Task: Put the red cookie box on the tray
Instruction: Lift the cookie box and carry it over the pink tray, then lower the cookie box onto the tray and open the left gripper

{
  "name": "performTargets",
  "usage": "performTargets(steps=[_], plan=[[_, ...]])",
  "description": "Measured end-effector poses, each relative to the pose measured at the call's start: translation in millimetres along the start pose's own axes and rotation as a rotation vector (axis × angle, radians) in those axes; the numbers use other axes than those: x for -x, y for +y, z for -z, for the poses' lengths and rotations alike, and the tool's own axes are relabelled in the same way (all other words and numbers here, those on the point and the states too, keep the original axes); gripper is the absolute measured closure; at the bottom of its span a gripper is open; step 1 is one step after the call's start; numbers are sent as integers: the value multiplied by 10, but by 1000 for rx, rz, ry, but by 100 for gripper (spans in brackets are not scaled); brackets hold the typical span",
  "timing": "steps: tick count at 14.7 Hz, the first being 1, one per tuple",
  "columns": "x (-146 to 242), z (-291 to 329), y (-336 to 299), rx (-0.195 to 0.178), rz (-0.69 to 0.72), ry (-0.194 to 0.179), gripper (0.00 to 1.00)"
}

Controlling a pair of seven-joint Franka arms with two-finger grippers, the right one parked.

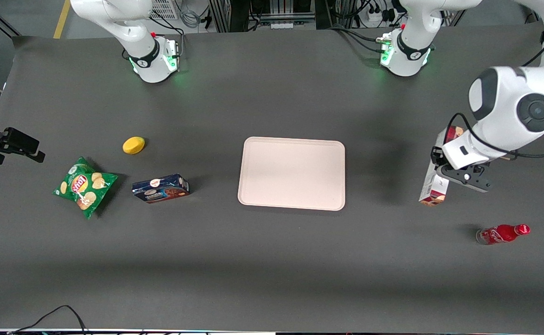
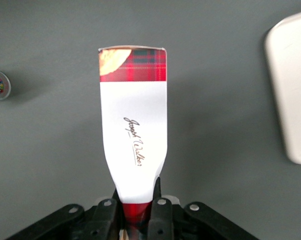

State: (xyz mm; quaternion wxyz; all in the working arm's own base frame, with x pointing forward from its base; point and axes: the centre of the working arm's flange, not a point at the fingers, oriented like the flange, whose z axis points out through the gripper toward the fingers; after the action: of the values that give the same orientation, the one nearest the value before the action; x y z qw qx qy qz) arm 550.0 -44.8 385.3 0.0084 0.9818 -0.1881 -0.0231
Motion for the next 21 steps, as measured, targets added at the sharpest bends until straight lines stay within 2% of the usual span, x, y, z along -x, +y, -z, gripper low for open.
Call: performTargets(steps=[2,3,7,11,13,15,19,21], plan=[[-98,327,246,50,72,0,78],[-152,437,380,64,100,2,78],[-336,541,1215,73,226,0,78],[-502,217,2146,79,299,9,78],[-578,-113,2404,59,309,-3,78],[-665,-459,2557,22,325,8,78],[-814,-958,2563,14,337,42,78],[-837,-1121,2563,11,349,40,78]])
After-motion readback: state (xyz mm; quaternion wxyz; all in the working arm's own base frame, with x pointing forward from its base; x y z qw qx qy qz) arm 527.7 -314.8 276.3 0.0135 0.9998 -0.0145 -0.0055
